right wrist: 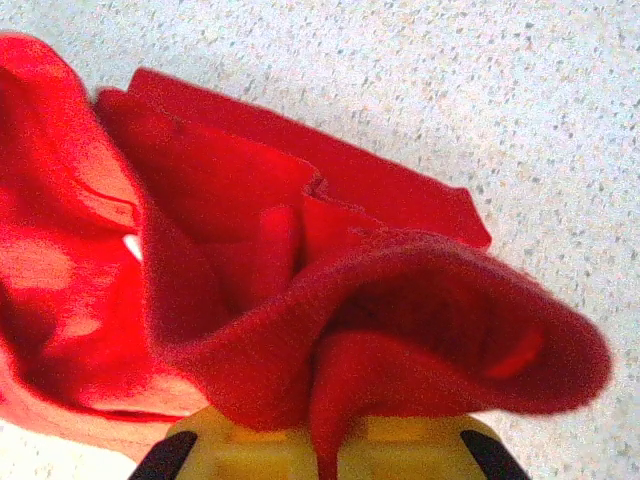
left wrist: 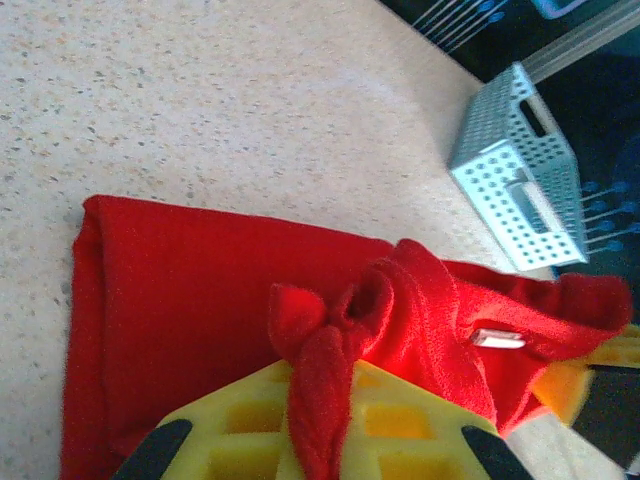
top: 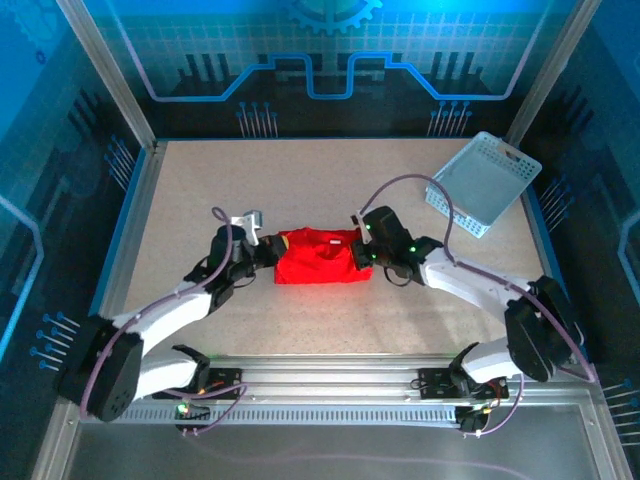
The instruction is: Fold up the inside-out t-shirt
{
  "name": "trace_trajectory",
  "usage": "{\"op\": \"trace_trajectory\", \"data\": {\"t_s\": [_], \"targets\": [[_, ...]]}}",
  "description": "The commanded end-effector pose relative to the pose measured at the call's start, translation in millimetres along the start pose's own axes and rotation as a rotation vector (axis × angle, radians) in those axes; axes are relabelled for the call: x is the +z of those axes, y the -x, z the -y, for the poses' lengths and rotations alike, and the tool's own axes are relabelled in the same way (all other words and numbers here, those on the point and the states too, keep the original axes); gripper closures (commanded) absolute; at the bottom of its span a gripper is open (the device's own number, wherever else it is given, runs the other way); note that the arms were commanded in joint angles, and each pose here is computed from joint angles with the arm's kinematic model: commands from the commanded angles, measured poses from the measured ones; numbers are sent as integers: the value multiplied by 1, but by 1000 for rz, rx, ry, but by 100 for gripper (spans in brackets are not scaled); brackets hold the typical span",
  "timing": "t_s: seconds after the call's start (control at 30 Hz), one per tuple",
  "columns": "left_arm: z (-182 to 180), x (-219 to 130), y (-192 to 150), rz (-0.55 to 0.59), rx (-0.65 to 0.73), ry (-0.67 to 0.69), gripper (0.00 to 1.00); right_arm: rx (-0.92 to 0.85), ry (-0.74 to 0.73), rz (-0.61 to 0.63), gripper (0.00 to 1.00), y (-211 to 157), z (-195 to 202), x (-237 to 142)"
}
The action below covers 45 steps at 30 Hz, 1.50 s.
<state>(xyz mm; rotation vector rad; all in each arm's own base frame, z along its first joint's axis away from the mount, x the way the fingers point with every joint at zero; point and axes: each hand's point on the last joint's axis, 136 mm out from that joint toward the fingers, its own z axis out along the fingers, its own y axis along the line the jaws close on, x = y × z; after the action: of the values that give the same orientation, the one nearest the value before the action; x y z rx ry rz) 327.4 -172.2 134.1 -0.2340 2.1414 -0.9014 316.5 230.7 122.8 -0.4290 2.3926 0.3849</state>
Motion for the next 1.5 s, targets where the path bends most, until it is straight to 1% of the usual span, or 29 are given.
{"op": "trace_trajectory", "data": {"t_s": [0.0,0.13,0.27,0.43,0.5,0.53,0.57,0.6,0.67,0.7,0.73,0.8,0.83,0.9,0.93,1.0,1.03,1.13,1.17,1.23,1.33,1.4,1.47], "targets": [[-4,13,19,52,47,51,100,26,-26,18,100,25,6,10],[-17,32,30,60,69,137,100,32,-47,-35,100,27,13,32],[-36,46,35,64,47,214,100,37,-76,-70,100,31,24,48],[-67,63,30,28,35,340,100,67,-128,-114,100,25,44,65],[-80,65,27,22,20,381,100,71,-132,-127,100,22,46,70],[-87,64,26,22,5,408,99,73,-136,-131,98,22,48,71],[-94,61,27,26,-12,431,88,74,-138,-130,91,24,48,71],[-99,59,28,30,-25,445,83,72,-143,-126,83,26,49,71],[-103,55,35,32,-52,467,79,63,-151,-118,63,32,50,68],[-102,54,37,29,-48,464,71,57,-156,-116,54,34,51,66],[-99,53,42,26,-38,469,59,51,-163,-110,47,39,51,62],[-93,47,50,16,-5,490,54,40,-173,-93,37,47,53,54],[-88,44,56,13,8,495,45,40,-177,-86,33,51,54,49],[-79,37,65,-4,34,505,22,36,-172,-67,27,57,54,39],[-79,28,68,-9,32,544,16,30,-166,-55,26,61,53,33],[-76,13,73,0,28,589,15,29,-133,-39,26,62,46,24],[-67,8,70,1,40,580,14,40,-103,-34,27,60,40,21],[-30,13,50,-30,55,469,14,83,34,-52,32,51,14,26],[-18,20,38,-57,41,415,16,87,62,-62,33,48,5,30],[-5,35,17,-105,12,348,18,85,69,-87,34,41,-7,41],[-13,58,-6,-170,-50,331,30,108,44,-140,35,28,-9,63],[-30,69,-14,-193,-72,359,32,127,33,-167,35,18,-5,77],[-54,73,-20,-206,-110,408,34,146,11,-205,35,7,1,90]]}}
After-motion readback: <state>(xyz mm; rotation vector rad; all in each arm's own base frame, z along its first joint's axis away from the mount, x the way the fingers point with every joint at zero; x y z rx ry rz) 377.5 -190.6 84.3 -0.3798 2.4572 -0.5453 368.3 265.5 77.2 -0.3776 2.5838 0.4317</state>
